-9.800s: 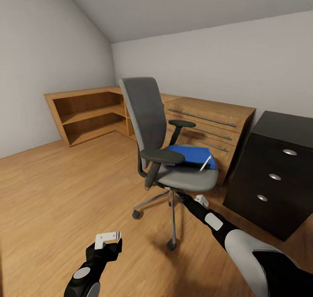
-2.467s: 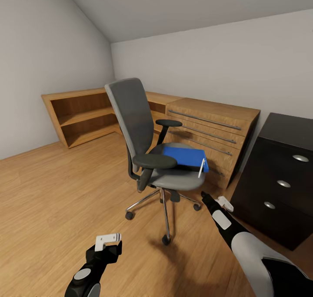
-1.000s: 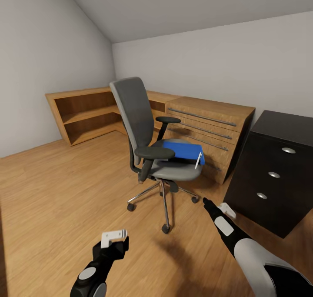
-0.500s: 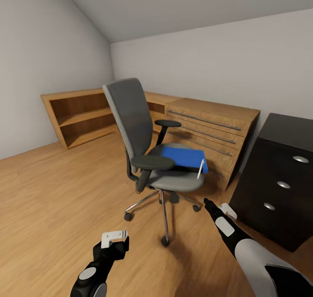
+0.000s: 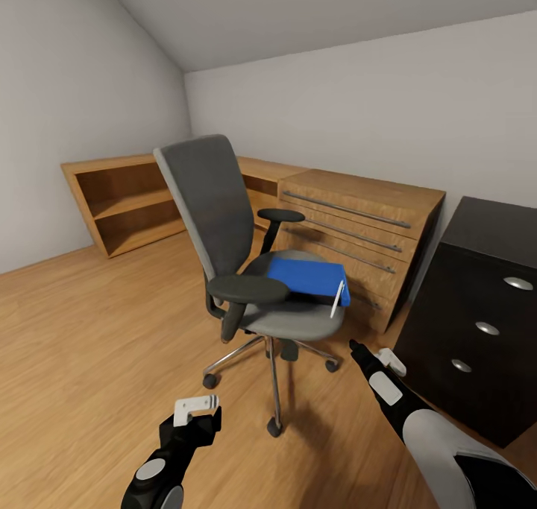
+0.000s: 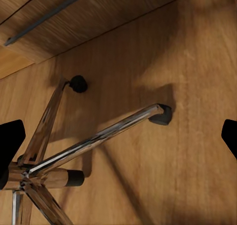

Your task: In the bedroom, organize the workspace by keeping the computer under the desk, ensuring the monitor is on the desk, placing the keyboard on the desk next to the monitor, placing the mouse on the desk next to the keyboard, moving the folder from the swivel chair onto the desk next to the mouse, stacking the notebook on top of the folder with the pen on top of the notebook, and positioning the swivel chair next to the desk.

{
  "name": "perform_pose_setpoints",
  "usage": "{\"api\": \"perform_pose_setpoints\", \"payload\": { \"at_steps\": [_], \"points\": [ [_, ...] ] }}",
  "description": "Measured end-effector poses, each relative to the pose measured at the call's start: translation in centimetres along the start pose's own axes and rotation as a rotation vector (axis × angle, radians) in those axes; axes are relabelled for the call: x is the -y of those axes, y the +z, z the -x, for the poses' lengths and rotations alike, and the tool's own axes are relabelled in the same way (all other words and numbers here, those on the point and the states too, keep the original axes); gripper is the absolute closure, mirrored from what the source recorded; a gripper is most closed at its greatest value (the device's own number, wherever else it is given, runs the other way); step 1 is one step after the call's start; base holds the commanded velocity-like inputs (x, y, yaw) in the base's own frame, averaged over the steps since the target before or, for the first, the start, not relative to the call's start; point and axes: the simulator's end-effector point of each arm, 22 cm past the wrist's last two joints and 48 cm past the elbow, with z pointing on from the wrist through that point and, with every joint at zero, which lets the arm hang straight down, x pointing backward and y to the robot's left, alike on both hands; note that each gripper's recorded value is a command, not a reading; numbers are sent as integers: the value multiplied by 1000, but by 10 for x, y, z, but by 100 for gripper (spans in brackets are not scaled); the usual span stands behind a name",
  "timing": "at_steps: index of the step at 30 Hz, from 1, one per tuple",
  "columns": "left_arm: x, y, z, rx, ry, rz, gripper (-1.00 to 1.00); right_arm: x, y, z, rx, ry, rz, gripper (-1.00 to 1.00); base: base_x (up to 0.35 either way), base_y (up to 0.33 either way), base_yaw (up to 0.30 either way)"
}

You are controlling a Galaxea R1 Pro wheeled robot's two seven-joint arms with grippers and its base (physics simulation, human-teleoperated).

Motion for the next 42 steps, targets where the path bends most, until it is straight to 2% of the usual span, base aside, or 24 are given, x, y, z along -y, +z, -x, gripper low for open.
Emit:
{"api": "perform_pose_setpoints", "payload": {
  "at_steps": [12,23,35,42],
  "points": [
    [0,0,0,0,0,0,-100,0,0,2,3,0,1,-100,1,-1,0],
    [0,0,-1,-1,-1,0,-100,-12,-1,20,46,1,34,-100,0,0,0],
    [-1,0,0,-1,0,2,-100,-12,-17,37,119,-3,89,-100,0,0,0],
    [-1,0,0,0,0,3,-100,-11,-22,36,127,-3,99,-100,0,0,0]
  ]
}}
